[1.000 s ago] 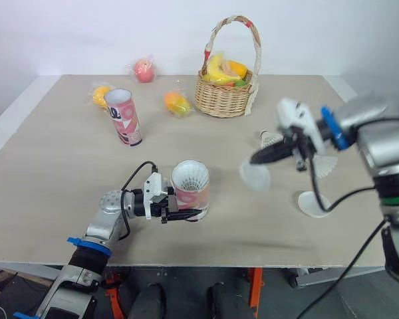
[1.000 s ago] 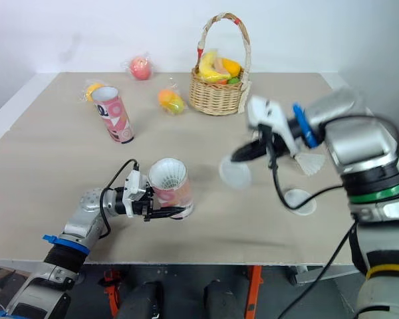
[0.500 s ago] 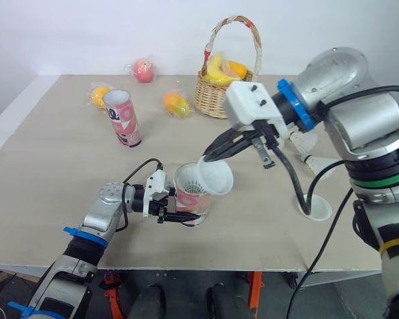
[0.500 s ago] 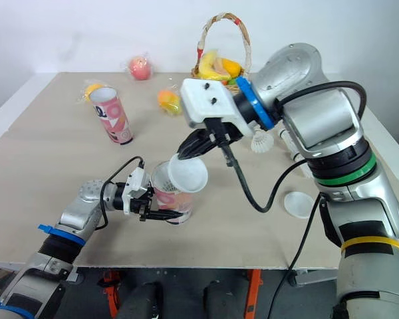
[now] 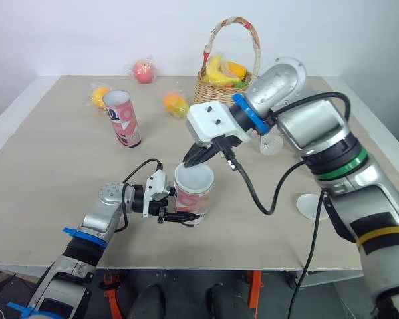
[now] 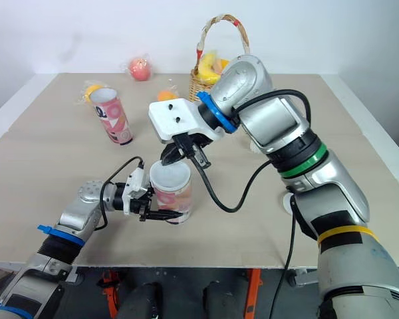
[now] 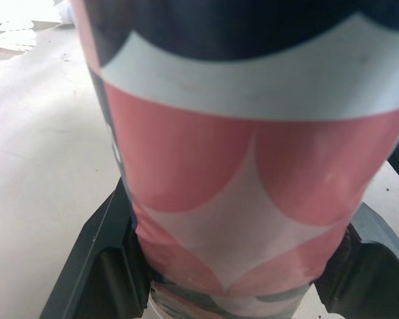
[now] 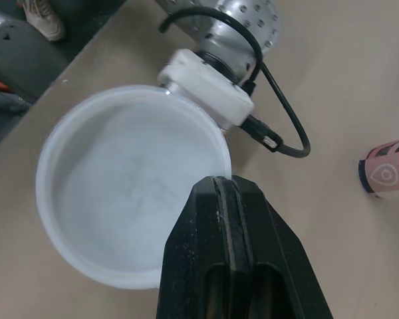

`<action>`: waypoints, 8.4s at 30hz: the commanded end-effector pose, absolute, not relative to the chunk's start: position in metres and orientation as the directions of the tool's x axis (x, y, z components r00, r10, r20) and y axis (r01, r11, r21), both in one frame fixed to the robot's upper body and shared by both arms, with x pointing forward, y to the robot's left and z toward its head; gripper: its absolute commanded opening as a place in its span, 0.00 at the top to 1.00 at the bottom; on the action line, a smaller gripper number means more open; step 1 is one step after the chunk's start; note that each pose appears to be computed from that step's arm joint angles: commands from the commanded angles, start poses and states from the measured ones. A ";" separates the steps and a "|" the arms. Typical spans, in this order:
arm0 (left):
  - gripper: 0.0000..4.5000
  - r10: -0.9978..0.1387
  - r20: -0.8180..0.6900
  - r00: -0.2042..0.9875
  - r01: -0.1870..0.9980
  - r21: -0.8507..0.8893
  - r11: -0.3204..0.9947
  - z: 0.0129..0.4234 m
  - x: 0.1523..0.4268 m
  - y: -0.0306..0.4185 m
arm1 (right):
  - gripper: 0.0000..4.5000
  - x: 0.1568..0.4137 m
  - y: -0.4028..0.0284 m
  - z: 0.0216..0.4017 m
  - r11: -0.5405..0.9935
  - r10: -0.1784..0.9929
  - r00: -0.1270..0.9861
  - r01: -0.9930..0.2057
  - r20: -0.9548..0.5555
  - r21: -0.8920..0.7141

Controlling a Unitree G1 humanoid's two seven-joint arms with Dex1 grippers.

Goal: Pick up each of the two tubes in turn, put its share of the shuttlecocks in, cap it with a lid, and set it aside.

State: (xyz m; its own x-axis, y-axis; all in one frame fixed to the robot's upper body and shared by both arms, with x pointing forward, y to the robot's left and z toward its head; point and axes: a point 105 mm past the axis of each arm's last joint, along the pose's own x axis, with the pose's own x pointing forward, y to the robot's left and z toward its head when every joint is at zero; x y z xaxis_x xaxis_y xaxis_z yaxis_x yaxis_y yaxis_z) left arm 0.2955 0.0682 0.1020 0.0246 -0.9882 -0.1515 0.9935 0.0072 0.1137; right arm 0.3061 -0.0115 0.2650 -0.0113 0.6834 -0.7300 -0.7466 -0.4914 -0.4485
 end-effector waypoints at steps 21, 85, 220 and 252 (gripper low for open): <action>0.40 -0.964 -0.260 0.058 0.997 -0.027 0.068 0.063 0.283 0.082 | 0.99 0.314 -0.023 0.251 -0.652 0.538 0.102 -0.578 -0.836 -0.491; 0.40 -0.961 -0.265 0.080 0.994 -0.054 0.098 0.061 0.277 0.091 | 0.99 0.300 -0.011 0.210 -0.599 0.581 -0.194 -0.759 -0.790 -0.254; 0.00 -0.971 0.149 0.185 0.955 0.206 0.214 0.222 0.353 0.016 | 0.29 0.373 -0.411 0.233 0.975 -0.212 0.971 0.217 0.108 -0.043; 0.00 -0.951 0.189 0.246 0.949 0.153 0.276 0.210 0.354 0.016 | 0.01 0.321 -0.436 0.136 0.995 -0.101 0.965 0.095 -0.243 -0.034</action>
